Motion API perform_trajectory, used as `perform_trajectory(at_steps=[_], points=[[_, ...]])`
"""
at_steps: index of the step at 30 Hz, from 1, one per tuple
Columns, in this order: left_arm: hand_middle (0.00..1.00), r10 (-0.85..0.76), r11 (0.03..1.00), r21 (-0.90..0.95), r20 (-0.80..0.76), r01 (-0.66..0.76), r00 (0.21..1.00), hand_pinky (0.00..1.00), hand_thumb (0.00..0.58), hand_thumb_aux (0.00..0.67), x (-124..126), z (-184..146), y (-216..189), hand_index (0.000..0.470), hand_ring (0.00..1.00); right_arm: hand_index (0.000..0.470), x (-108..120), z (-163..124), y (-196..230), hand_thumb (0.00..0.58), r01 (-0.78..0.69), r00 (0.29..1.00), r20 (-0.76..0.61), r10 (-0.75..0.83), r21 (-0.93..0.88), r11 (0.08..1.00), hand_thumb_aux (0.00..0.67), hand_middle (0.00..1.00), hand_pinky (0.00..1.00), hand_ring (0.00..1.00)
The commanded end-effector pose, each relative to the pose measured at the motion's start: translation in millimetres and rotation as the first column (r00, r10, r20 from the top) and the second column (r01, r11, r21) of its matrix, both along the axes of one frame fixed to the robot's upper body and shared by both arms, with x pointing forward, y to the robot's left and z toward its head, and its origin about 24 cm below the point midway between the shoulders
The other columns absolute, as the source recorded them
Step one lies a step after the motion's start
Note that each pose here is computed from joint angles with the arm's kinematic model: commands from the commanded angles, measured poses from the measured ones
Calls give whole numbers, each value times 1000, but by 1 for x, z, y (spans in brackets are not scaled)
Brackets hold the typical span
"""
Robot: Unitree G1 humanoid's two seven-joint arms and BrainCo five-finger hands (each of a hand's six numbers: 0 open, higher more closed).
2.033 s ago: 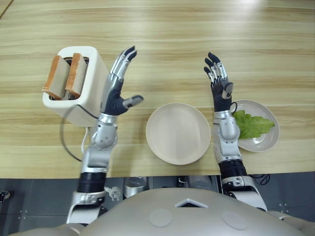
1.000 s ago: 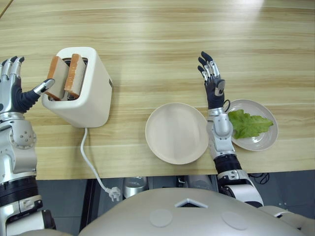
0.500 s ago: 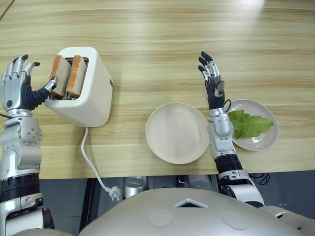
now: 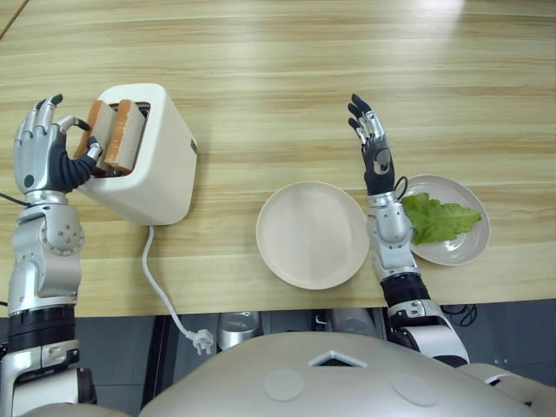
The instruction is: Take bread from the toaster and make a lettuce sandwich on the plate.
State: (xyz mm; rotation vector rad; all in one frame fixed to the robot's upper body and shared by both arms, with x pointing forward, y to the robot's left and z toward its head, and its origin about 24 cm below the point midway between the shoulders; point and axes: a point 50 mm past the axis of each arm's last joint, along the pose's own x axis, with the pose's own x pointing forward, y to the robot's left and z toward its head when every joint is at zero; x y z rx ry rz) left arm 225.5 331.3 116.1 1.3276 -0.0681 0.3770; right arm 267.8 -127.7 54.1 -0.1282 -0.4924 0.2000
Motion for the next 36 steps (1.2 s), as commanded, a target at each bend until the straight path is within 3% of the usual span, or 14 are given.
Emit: perform_trajectory(at_steps=[1,4,5,6,16,30,31,32,33,36], points=[[0,18,999,-43,-61,-21,998,0,559,541,-2,-15,1,372,0,0,0,-2,2,0,-8,1000,-2,8,-17,1000,0,0,0,0],[0,15,999,-42,-22,-16,1000,0,535,483,-4,-9,-1,332,0,0,-1,-2,3,0,-11,1000,3,11,-24,1000,0,0,0,0],[0,17,999,-38,0,-17,1000,0,112,68,-4,-5,-1,47,0,0,-1,-2,3,0,-12,1000,3,12,-25,1000,0,0,0,0],[0,18,999,-30,23,-17,1000,0,0,0,-5,-1,-1,0,0,0,-1,-2,3,0,-13,1000,4,13,-26,1000,0,0,0,0],[0,26,999,-25,124,-23,992,0,0,0,-6,13,-1,0,0,0,-2,-2,5,0,-14,1000,8,15,-34,999,0,0,0,0],[0,49,998,-42,6,-49,999,0,0,0,-2,-4,7,0,0,0,-2,-2,6,0,-13,1000,13,13,-35,999,0,0,0,0],[0,49,998,-47,-6,-49,999,0,108,66,-2,-7,7,45,0,0,-2,-2,6,0,-13,1000,14,13,-35,999,0,0,0,0],[0,44,998,-51,-20,-45,999,0,578,636,-2,-9,6,437,0,0,-2,-2,6,0,-13,1000,14,13,-35,999,0,0,0,0],[0,37,997,-60,-39,-40,999,0,580,670,-2,-12,5,460,0,0,-2,-2,6,0,-14,1000,15,14,-36,999,0,0,0,0],[0,28,996,-81,-67,-33,997,0,580,670,-2,-18,4,460,0,0,-2,-1,6,0,-15,1000,17,15,-35,999,0,0,0,0]])
